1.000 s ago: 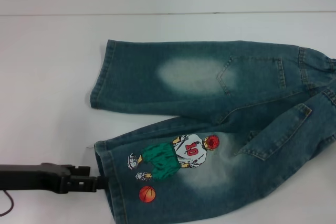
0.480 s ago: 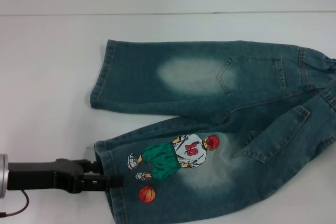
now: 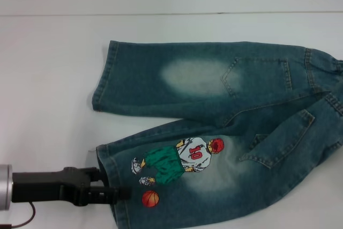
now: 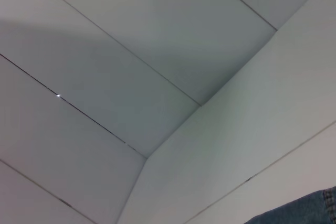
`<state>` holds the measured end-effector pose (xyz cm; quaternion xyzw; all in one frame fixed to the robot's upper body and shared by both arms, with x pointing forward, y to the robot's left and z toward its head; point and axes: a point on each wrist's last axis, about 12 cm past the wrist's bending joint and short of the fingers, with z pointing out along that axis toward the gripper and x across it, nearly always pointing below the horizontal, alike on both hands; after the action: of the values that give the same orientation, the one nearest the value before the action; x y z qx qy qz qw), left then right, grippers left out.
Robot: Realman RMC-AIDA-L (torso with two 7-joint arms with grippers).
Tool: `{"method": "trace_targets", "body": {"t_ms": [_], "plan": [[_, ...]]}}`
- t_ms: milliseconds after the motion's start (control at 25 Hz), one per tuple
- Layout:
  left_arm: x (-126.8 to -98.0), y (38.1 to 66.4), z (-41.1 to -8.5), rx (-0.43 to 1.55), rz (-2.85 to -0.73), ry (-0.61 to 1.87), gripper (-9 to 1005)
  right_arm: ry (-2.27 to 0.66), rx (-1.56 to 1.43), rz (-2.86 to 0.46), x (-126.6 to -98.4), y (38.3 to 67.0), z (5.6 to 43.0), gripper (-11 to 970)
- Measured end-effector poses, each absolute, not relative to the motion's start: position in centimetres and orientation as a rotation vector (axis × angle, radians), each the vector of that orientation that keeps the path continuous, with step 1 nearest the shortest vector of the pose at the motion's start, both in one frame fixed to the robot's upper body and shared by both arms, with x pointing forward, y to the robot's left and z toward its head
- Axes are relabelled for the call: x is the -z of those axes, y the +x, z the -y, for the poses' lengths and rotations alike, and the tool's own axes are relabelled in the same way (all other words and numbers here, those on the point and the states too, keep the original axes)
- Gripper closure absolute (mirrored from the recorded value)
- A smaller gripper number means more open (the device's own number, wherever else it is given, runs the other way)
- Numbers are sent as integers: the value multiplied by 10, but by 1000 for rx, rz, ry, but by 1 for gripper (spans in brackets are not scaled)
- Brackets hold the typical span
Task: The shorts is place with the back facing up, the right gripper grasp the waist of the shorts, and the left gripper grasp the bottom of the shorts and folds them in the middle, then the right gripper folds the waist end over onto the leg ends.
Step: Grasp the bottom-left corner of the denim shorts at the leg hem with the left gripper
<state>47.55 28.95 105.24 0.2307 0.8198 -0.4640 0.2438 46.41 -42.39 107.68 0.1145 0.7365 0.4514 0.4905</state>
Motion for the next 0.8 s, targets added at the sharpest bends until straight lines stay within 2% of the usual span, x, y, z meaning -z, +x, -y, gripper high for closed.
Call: {"method": "trace_targets", "body": {"t_ms": [440,800], "plan": [[-1045,469,-287,1281,-2228,635,63,256,-1088,-1794,-1078,467,424,897],[-1040,468,-290,1216,-2222,645,62,258,-1080,-1795,-1078,467,425,894]]}}
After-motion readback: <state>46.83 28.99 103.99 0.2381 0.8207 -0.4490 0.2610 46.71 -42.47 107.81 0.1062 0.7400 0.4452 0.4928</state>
